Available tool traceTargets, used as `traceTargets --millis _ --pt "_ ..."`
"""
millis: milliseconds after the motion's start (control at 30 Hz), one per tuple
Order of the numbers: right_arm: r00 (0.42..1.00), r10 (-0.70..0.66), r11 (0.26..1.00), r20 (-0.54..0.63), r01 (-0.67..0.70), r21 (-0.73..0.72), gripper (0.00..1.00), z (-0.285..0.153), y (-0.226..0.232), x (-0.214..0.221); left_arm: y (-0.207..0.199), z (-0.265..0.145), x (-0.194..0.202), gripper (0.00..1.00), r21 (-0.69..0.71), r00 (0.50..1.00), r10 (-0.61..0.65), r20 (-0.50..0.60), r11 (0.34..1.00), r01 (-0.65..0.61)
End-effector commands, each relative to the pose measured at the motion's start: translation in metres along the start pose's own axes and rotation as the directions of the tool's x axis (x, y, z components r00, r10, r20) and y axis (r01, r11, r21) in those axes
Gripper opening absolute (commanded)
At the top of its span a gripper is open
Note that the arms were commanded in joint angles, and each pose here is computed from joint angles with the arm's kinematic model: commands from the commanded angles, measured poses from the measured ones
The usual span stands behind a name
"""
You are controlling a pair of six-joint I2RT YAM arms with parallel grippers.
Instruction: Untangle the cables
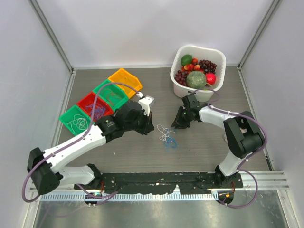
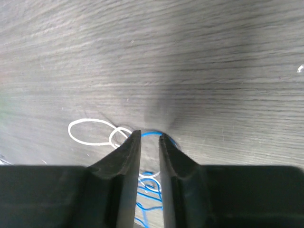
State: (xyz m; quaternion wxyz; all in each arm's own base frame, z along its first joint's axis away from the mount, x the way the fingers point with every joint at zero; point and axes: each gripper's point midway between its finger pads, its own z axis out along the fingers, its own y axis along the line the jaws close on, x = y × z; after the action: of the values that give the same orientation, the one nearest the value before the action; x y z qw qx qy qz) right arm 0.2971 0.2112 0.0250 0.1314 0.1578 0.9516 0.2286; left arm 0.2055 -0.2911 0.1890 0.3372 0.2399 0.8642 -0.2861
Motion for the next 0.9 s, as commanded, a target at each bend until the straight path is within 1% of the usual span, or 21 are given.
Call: traceTargets --millis 0,33,67,133,167,233,333,367,400,433,467,533,567,667,733,800,867 --pt "0.993 -0.112 0.991 0.02 0.113 -0.065 0.36 -0.032 0.017 -0.002 0.003 -0.01 -0.005 0.0 -0.026 0.998 -0.039 0.044 0.999 0.041" --pt "0.991 -0.13 0.989 0.016 0.13 -0.063 0.43 -0.035 0.017 -0.001 0.001 -0.007 -0.002 0.09 -0.014 0.998 -0.047 0.029 0.999 0.047" --pt "0.99 -0.143 0.987 0.017 0.144 -0.072 0.45 -0.041 0.018 0.0 -0.003 0.002 0.006 0.2 0.009 0.998 -0.061 -0.013 0.998 0.061" --pt "0.986 -0.168 0.982 0.015 0.169 -0.084 0.5 -0.049 0.02 0.002 -0.013 0.018 0.018 0.4 0.062 0.991 -0.091 -0.093 0.993 0.097" --pt "0.985 -0.173 0.981 0.012 0.173 -0.089 0.52 -0.055 0.021 0.004 -0.017 0.027 0.023 0.46 0.079 0.985 -0.111 -0.129 0.989 0.122" --pt "0.981 -0.195 0.975 0.004 0.195 -0.104 0.55 -0.062 0.022 0.009 -0.017 0.045 0.027 0.52 0.063 0.973 -0.16 -0.164 0.983 0.173" --pt "0.978 -0.207 0.971 -0.015 0.203 -0.127 0.56 -0.066 0.013 0.026 -0.004 0.068 0.023 0.6 -0.022 0.958 -0.24 -0.156 0.971 0.24" --pt "0.977 -0.213 0.964 0.006 0.211 -0.164 0.57 -0.072 0.017 0.028 0.003 0.075 0.019 0.64 -0.046 0.948 -0.28 -0.153 0.96 0.276" --pt "0.978 -0.206 0.966 -0.017 0.201 -0.162 0.57 -0.068 0.008 0.039 0.009 0.083 0.02 0.68 -0.073 0.93 -0.327 -0.165 0.945 0.32" --pt "0.977 -0.215 0.96 0.005 0.212 -0.184 0.57 -0.072 0.012 0.04 0.018 0.09 0.019 0.7 -0.099 0.91 -0.378 -0.171 0.926 0.365" --pt "0.978 -0.21 0.963 -0.016 0.204 -0.174 0.56 -0.068 0.004 0.051 0.027 0.096 0.02 0.7 -0.125 0.886 -0.428 -0.18 0.903 0.411" --pt "0.975 -0.22 0.959 -0.009 0.215 -0.183 0.52 -0.065 0.002 0.061 0.039 0.107 0.018 0.7 -0.146 0.844 -0.498 -0.2 0.867 0.477" --pt "0.974 -0.227 0.959 0.016 0.226 -0.171 0.5 -0.065 0.001 0.06 0.042 0.113 0.021 0.7 -0.16 0.826 -0.521 -0.214 0.853 0.496" --pt "0.964 -0.265 0.949 0.03 0.266 -0.167 0.45 -0.062 0.006 0.071 0.051 0.129 0.022 0.7 -0.178 0.801 -0.551 -0.231 0.834 0.522" --pt "0.962 -0.272 0.949 0.031 0.274 -0.154 0.45 -0.055 0.009 0.075 0.053 0.14 0.026 0.69 -0.183 0.784 -0.565 -0.256 0.825 0.535" --pt "0.961 -0.277 0.955 0.012 0.277 -0.106 0.45 -0.045 0.003 0.081 0.055 0.15 0.036 0.65 -0.211 0.758 -0.582 -0.294 0.813 0.542" --pt "0.959 -0.283 0.956 -0.001 0.282 -0.076 0.45 -0.038 0.0 0.086 0.053 0.159 0.041 0.6 -0.199 0.74 -0.587 -0.328 0.809 0.553"
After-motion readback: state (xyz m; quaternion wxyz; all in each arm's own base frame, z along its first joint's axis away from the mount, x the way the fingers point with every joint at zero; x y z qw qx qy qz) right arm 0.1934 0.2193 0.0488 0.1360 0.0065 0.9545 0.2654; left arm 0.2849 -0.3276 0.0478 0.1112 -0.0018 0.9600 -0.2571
